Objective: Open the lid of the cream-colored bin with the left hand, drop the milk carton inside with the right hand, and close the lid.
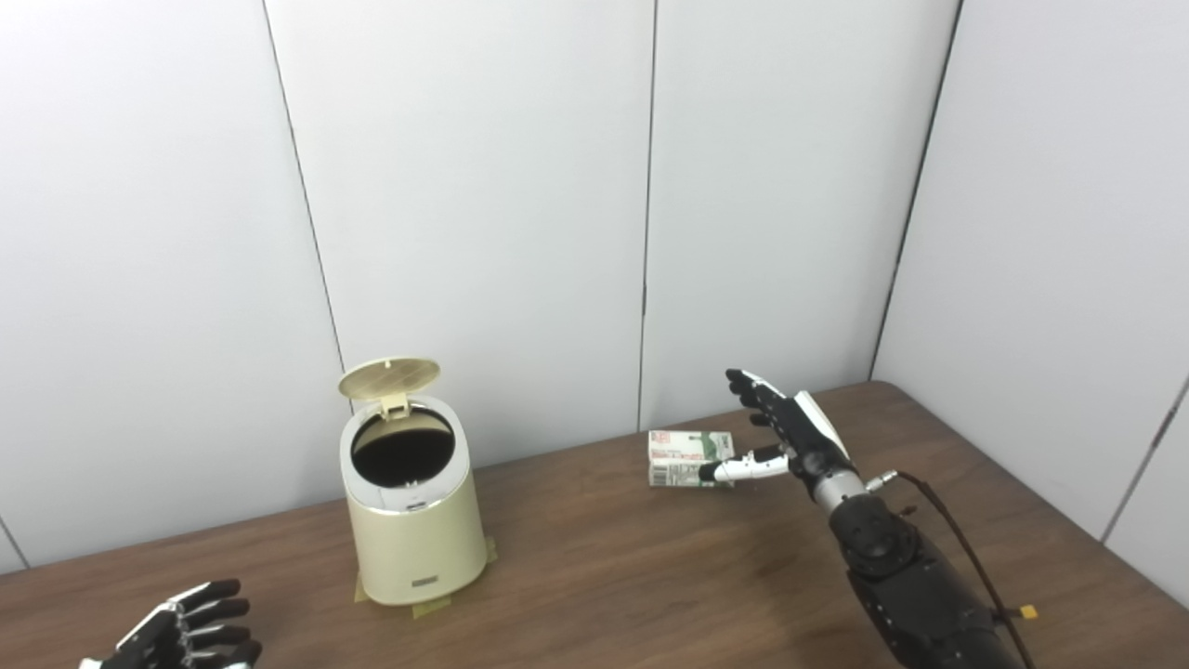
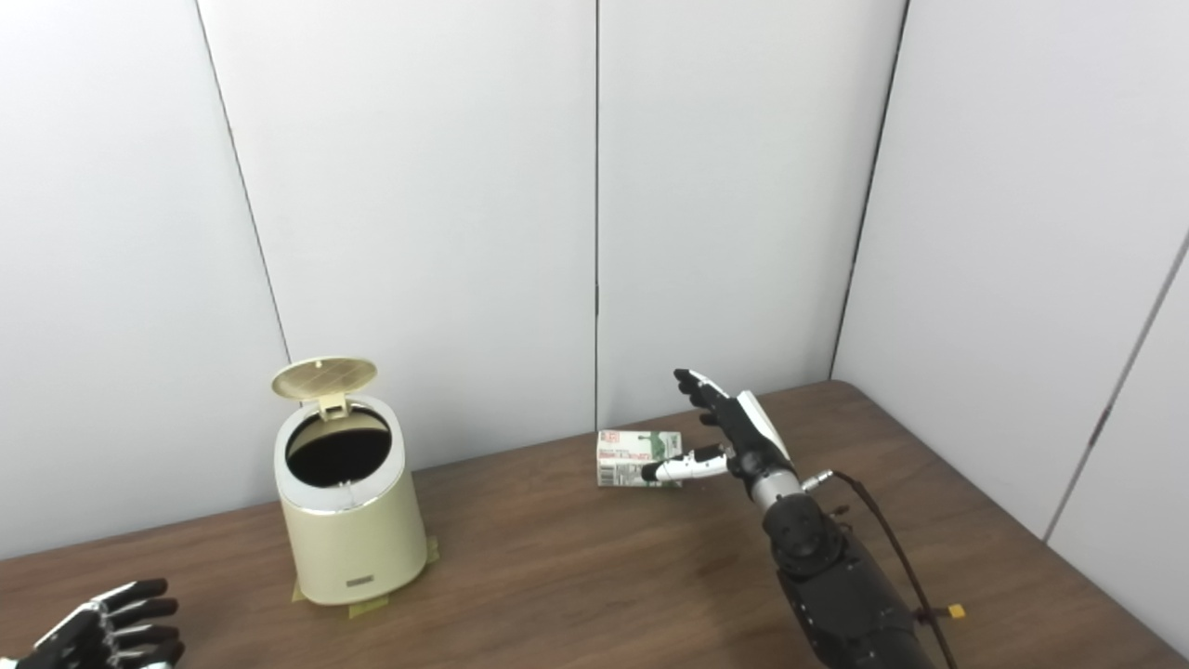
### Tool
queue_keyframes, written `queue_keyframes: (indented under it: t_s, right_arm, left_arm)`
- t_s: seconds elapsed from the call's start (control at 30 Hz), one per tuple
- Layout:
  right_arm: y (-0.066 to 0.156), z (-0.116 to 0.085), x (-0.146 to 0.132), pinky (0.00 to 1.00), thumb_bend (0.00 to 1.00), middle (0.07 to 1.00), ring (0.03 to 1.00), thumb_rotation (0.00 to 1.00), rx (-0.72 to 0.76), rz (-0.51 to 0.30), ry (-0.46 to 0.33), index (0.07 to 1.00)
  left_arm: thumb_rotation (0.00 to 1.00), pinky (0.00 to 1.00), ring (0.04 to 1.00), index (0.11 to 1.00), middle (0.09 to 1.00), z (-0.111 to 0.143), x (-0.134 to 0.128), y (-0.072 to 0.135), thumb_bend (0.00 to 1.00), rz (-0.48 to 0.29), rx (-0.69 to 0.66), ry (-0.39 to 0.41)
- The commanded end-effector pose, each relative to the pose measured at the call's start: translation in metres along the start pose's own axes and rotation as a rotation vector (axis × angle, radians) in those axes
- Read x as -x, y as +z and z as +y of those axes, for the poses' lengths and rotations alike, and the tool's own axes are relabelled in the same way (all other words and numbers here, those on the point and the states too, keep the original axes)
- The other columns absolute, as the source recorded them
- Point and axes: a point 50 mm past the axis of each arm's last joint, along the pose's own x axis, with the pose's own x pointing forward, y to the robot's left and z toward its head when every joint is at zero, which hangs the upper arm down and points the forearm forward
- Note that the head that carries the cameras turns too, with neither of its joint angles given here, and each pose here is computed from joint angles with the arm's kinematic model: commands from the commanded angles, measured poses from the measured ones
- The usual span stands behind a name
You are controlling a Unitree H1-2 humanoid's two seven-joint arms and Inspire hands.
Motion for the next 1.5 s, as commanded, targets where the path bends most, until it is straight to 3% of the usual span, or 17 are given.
queue_keyframes:
  t_s: [0.0,0.23,0.37,0.47,0.67,0.93,1.2,1.47]
  right_arm:
    - [0.029,-0.021,-0.019,0.89,0.86,0.931,0.925,0.07,0.009,-0.088,-0.006,0.937]
    - [0.027,-0.016,-0.027,0.89,0.88,0.925,0.927,0.09,0.022,-0.064,0.058,0.919]
    - [0.030,-0.014,-0.035,0.81,0.86,0.923,0.890,0.10,0.029,-0.036,0.102,0.918]
    - [0.034,-0.012,-0.041,0.82,0.85,0.929,0.901,0.12,0.078,-0.010,0.130,0.903]
    - [0.058,-0.016,-0.059,0.80,0.81,0.911,0.884,0.05,0.274,0.036,0.191,0.884]
    - [0.086,-0.030,-0.083,0.80,0.89,0.866,0.848,0.11,0.434,0.062,0.281,0.845]
    - [0.107,-0.031,-0.093,0.79,0.89,0.860,0.835,0.13,0.611,0.090,0.362,0.840]
    - [0.129,-0.026,-0.095,0.79,0.88,0.864,0.813,0.15,0.699,0.196,0.473,0.855]
  left_arm:
    - [0.00,0.52,0.630,0.725,0.702,0.006,-0.014,0.017,0.49,-0.079,-0.027,-0.001]
    - [0.00,0.52,0.632,0.726,0.701,0.005,-0.013,0.018,0.50,-0.081,-0.022,-0.006]
    - [0.00,0.52,0.627,0.725,0.698,0.003,-0.012,0.018,0.50,-0.083,-0.029,-0.009]
    - [0.00,0.51,0.616,0.718,0.689,0.002,-0.012,0.018,0.50,-0.085,-0.031,-0.012]
    - [0.00,0.51,0.618,0.720,0.694,0.000,-0.010,0.018,0.49,-0.089,-0.025,-0.021]
    - [0.00,0.51,0.613,0.716,0.692,-0.003,-0.009,0.019,0.48,-0.090,-0.030,-0.024]
    - [0.00,0.49,0.612,0.715,0.692,-0.006,-0.008,0.021,0.49,-0.081,-0.024,-0.022]
    - [0.00,0.48,0.614,0.712,0.692,-0.006,-0.008,0.021,0.47,-0.081,-0.028,-0.028]
